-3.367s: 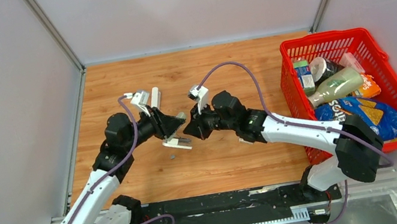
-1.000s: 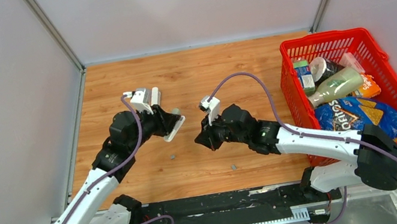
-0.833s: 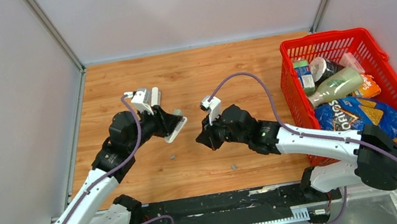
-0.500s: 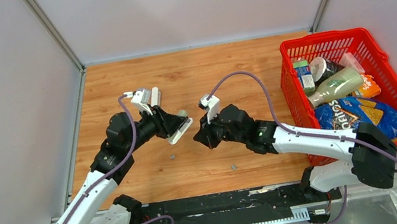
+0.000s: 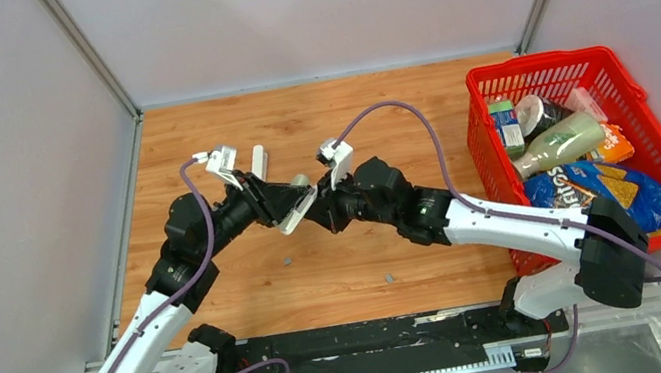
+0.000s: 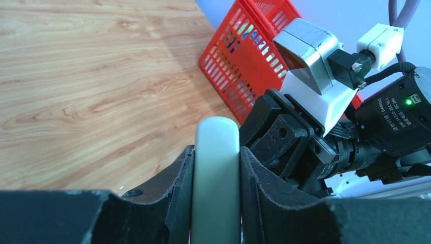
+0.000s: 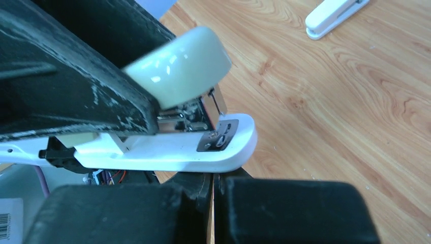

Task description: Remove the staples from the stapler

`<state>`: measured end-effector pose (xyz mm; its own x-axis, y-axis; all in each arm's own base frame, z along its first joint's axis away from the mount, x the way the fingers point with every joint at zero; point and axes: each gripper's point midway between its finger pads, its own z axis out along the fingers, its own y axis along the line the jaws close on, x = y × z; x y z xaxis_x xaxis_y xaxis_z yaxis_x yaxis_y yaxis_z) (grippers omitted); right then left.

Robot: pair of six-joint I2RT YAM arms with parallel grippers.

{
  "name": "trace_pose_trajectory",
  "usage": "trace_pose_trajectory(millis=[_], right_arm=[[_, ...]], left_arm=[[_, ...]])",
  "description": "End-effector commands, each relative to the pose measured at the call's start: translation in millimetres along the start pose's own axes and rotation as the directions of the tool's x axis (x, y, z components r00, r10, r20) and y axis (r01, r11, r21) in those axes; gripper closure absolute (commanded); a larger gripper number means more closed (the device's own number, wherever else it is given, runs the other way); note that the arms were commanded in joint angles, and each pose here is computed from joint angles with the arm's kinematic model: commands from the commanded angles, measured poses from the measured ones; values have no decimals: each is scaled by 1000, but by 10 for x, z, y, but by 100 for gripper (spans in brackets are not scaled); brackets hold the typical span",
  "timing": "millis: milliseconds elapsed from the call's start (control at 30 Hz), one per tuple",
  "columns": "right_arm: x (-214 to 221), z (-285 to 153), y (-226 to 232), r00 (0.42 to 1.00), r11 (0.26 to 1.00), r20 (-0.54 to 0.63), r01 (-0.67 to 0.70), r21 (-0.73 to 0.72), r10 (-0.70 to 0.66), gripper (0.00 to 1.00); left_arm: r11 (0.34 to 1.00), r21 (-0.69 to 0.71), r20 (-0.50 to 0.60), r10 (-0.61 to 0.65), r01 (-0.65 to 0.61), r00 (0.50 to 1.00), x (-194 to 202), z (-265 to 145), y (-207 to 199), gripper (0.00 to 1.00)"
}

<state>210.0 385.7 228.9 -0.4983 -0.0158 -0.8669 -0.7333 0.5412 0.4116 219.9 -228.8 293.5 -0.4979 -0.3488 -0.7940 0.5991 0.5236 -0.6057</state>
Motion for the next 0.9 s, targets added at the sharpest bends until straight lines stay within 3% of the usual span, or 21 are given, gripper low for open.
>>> trace_pose_trajectory(millis=[0,467,700,867], right_arm=[[-679,-6,329,982,992,177,85,-89,-68,100],[-1061,-178,640,906,903,263,386,-190,-332,100],[-1316,-169,780,860,857,310,476,-199,-406,100],[-1363,-147,806,854,851,319,485,-203,-411,100]], left_arm=[[992,119,-22,-33,36,999,26,-41,-261,100],[920,330,-309,-107,212,945,385,-195,-767,100],[860,428,-465,-54,277,884,724,-278,-1058,100],[849,459,-488,-5,261,873,819,-319,-1160,100]])
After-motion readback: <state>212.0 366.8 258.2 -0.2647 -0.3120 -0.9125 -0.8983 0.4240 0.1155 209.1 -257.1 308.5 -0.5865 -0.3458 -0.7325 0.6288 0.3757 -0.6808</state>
